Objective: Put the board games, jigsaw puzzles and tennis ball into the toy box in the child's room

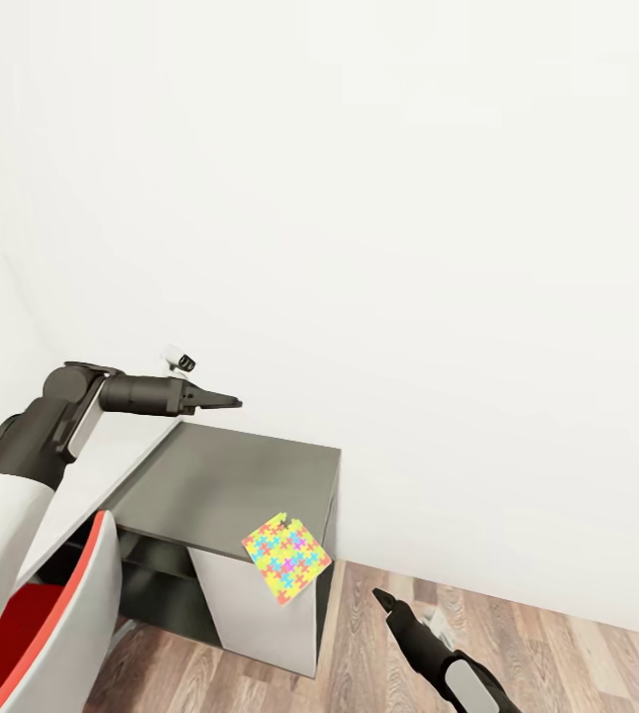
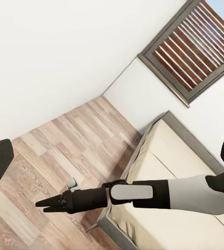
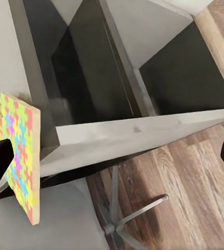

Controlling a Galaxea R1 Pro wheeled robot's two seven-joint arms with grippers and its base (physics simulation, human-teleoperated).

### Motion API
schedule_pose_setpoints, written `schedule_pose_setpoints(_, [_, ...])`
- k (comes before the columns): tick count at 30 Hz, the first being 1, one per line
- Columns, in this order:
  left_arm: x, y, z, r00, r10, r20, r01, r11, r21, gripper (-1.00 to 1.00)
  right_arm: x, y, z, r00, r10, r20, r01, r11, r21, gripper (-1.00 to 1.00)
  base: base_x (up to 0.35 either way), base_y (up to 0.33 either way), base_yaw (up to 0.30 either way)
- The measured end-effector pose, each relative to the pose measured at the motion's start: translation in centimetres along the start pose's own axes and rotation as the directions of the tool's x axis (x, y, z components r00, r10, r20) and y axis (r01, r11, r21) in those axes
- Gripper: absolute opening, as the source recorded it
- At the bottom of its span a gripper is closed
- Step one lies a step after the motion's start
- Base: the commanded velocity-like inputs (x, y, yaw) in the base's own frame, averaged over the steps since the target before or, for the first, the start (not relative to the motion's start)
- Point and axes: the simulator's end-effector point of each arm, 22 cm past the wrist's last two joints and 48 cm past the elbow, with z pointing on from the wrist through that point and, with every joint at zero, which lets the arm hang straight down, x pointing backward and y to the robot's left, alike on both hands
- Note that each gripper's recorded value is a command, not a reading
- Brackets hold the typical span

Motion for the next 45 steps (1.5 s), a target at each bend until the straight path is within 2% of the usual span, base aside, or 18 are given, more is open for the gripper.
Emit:
schedule_pose_setpoints(17, [-0.4, -0.9, -0.3, 1.0, 0.016, 0.004, -0.016, 1.0, -0.001, 1.0, 0.2, 0.2, -0.1, 1.0, -0.005, 0.014, 0.005, 1.0, 0.0, 1.0, 0.0, 0.009, -0.085])
schedule_pose_setpoints(30, [-0.4, -0.9, -0.3, 1.0, 0.018, 0.003, -0.018, 1.0, -0.003, 1.0, 0.6, 0.5, 0.0, 1.0, -0.018, 0.008, 0.018, 1.0, -0.003, 1.0, 0.0, 0.02, -0.005])
schedule_pose_setpoints(37, [-0.4, -0.9, -0.3, 1.0, 0.017, 0.003, -0.017, 1.0, -0.002, 1.0, 2.1, 1.1, 0.3, 0.998, -0.064, -0.028, 0.064, 0.998, -0.01, 1.0, 0.0, 0.017, 0.0])
schedule_pose_setpoints(45, [-0.4, -0.9, -0.3, 1.0, 0.016, 0.004, -0.016, 1.0, -0.003, 1.0, 2.5, 1.3, 0.3, 0.996, -0.08, -0.041, 0.08, 0.997, -0.015, 1.0, 0.0, 0.093, 0.0])
